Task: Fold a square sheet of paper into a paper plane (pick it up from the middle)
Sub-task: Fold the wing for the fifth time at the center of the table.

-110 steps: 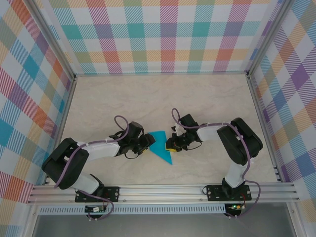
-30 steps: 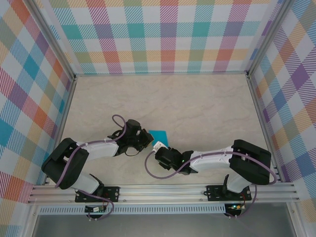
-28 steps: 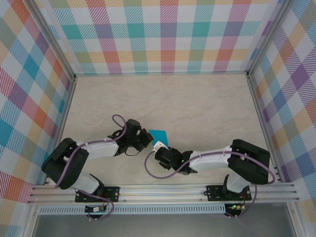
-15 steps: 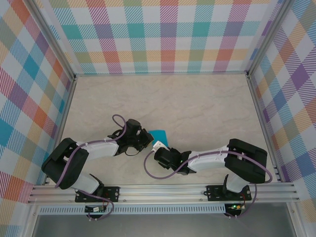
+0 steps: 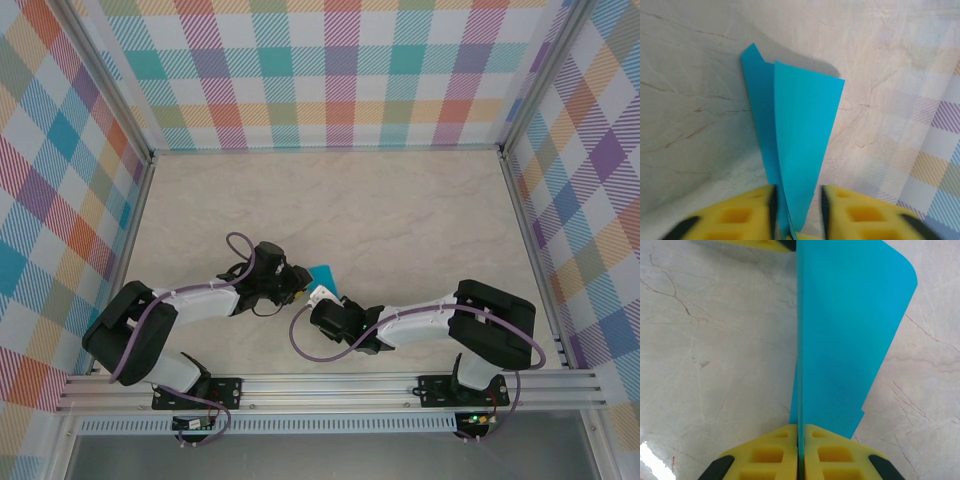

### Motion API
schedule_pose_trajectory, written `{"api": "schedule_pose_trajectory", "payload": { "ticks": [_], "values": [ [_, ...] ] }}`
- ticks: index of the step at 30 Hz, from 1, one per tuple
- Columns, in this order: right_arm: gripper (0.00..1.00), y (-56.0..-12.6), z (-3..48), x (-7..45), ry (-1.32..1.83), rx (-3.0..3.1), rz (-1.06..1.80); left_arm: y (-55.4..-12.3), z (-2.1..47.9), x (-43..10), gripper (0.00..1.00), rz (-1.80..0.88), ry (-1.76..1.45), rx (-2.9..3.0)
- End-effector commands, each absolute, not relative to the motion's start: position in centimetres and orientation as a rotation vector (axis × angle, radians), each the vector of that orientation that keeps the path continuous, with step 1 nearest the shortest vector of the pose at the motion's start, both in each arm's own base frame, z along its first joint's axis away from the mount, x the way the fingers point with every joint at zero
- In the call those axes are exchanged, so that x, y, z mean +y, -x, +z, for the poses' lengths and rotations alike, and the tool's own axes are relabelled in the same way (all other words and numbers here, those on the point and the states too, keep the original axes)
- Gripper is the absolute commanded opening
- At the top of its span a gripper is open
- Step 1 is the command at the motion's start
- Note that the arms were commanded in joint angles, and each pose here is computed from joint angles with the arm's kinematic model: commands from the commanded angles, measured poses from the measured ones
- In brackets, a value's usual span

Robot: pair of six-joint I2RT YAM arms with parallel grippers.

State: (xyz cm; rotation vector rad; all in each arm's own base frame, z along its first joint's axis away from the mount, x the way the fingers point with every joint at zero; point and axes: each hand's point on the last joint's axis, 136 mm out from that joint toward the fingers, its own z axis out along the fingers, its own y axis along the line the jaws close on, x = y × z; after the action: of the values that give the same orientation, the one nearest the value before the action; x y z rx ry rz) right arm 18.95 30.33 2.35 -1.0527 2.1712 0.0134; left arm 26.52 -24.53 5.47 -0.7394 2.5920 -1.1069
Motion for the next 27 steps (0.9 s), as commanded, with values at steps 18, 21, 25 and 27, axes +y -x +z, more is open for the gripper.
{"api": "schedule_pose_trajectory", "payload": {
  "ticks": [18,21,25,27],
  "values": [
    [0.18,-18.5,2.6,31.5,1.048,2.163,0.178,-26.8,3.3,-21.5,0.31,-0.841,0.866,2.697],
    [0.23,-18.0,2.8,31.4,1.051,2.176,0.21,-26.7,3.2,-21.1,0.18,-0.811,0.877,2.699],
    [0.25,-17.5,3.0,31.3,1.06,2.186,0.239,-26.7,3.2,-20.7,0.14,-0.778,0.873,2.705],
    [0.25,-17.4,3.0,31.4,1.066,2.187,0.248,-26.8,3.3,-20.8,0.13,-0.779,0.868,2.706]
  ]
}}
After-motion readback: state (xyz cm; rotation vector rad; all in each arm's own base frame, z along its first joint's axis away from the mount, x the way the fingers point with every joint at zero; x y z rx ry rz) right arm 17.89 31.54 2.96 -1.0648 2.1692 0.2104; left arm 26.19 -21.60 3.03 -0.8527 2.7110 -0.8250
